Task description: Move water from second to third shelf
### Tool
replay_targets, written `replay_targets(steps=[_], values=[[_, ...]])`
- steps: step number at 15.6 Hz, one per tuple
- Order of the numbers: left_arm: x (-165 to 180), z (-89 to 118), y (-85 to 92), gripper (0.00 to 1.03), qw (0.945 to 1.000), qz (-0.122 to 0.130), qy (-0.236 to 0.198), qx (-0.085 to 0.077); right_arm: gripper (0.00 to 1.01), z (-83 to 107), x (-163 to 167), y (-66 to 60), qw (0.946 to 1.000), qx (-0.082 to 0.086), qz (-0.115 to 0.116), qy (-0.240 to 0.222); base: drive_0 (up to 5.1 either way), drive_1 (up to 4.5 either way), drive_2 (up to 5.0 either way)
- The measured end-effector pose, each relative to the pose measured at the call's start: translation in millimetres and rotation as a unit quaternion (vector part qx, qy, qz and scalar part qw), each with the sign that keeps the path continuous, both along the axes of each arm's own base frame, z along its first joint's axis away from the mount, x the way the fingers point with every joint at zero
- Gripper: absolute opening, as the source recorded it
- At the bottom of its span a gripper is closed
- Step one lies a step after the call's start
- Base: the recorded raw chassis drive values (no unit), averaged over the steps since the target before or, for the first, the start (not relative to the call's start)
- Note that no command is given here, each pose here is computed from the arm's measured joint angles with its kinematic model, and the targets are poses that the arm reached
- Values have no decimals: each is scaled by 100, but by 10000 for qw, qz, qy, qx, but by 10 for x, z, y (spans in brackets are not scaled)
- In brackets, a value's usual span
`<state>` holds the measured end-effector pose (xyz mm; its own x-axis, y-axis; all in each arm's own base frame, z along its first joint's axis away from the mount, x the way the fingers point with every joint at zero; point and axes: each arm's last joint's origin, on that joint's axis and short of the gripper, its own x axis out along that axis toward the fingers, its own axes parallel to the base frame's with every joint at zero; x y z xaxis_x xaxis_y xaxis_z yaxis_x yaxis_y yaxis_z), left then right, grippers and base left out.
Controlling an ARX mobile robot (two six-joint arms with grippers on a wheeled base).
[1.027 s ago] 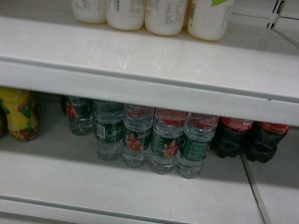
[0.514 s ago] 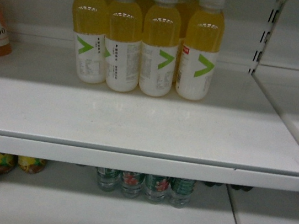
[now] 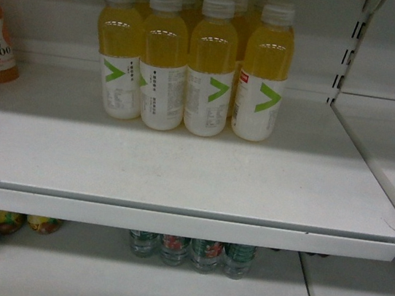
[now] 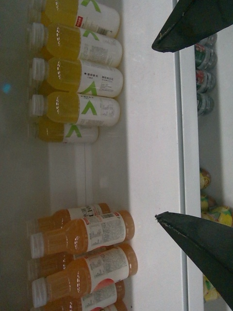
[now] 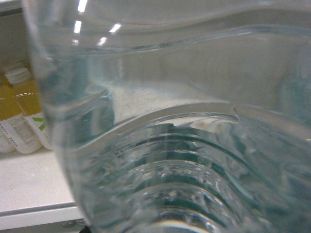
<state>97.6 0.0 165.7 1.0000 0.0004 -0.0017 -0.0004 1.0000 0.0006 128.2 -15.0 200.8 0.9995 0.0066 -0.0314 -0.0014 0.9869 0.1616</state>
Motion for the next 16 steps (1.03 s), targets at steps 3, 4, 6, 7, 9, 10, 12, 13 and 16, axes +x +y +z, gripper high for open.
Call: replay_targets(steps=[3,4,6,7,9,10,12,13,16], values=[[0,0,0,98,10000,0,0,0,40,0,0,0,10000,0,0,0,0,0,0],[0,0,0,98,10000,0,0,0,40,0,0,0,10000,0,0,0,0,0,0],[0,1,0,98,10000,-6,-4,0,40,-7,0,-3,10000,4,-34,34,0,0,0],[0,-1,0,98,10000,-6,4,0,40,-6,-1,-11,10000,3,-72,30,-476,269,269],[0,0,0,98,10000,-4,0,0,40,-6,-1,-9,10000,4,-61,32,-479,266,266],[0,0,0,98,10000,-4,2,0,40,-6,-1,-9,10000,4,-61,32,-488,258,258],[0,0,0,98,10000,-4,0,0,40,-8,-1,-7,10000,7,-31,34,-489,256,256],[0,-1,0,98,10000,-2,6,0,40,-9,-1,-7,10000,8,-31,41,-488,258,258],[0,0,0,98,10000,-2,2,-2,40,-8,-1,-7,10000,5,-31,36,-488,258,258]])
